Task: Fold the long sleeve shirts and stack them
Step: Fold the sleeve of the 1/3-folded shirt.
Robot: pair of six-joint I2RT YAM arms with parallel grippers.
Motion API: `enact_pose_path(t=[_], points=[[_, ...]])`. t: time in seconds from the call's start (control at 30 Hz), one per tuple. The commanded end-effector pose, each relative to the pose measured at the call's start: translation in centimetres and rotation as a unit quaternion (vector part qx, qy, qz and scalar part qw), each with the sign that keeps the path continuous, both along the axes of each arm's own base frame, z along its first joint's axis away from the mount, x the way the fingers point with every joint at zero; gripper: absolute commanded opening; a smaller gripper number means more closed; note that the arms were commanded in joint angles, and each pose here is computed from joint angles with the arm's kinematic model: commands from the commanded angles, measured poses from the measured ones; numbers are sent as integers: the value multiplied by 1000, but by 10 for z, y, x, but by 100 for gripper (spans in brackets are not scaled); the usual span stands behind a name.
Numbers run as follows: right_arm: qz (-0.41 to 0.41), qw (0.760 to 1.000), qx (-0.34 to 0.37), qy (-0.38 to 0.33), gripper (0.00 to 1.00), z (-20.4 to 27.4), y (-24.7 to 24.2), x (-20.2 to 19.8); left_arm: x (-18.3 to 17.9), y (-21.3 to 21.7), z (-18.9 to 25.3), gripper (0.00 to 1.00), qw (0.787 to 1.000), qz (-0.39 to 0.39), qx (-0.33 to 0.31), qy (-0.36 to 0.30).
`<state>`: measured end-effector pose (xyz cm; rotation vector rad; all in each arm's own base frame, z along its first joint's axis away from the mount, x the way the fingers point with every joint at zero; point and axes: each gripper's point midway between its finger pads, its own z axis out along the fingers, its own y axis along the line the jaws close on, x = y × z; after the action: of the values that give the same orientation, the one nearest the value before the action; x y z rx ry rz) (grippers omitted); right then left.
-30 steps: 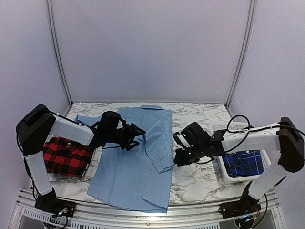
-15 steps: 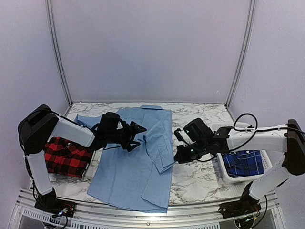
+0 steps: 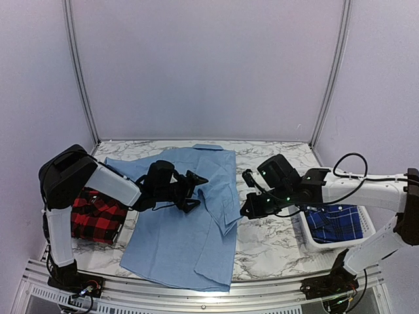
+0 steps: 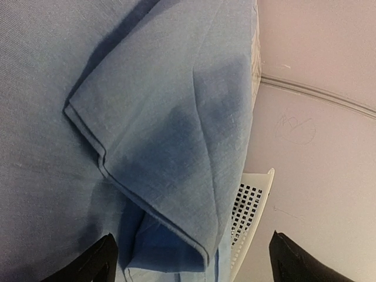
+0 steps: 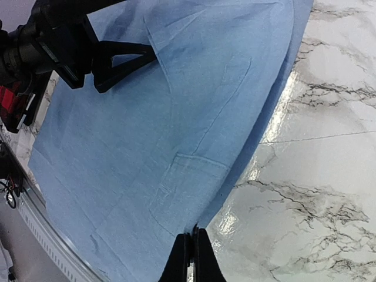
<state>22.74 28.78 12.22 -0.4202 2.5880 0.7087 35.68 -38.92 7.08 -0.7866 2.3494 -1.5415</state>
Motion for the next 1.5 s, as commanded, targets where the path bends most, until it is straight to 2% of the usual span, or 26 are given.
enact_pose_path(t=[0.0, 0.5, 0.63, 0.97, 1.47], points=[[-3, 999, 32, 11, 0, 17, 4, -5, 12, -4, 0, 93, 1000, 18, -10, -7], [-4, 999, 51, 12, 0, 37, 2, -12, 46, -17, 9, 93, 997, 63, -33, -29], [-5, 999, 50, 16, 0, 35, 0, -13, 55, 2, 16, 93, 994, 88, -4, -62], [7, 998, 52, 44, 0, 22, 5, -23, 66, 38, 19, 95, 980, 100, 117, -125], [52, 994, 40, 88, 0, -6, 31, -52, 69, 51, 1, 95, 976, 72, 160, -126]])
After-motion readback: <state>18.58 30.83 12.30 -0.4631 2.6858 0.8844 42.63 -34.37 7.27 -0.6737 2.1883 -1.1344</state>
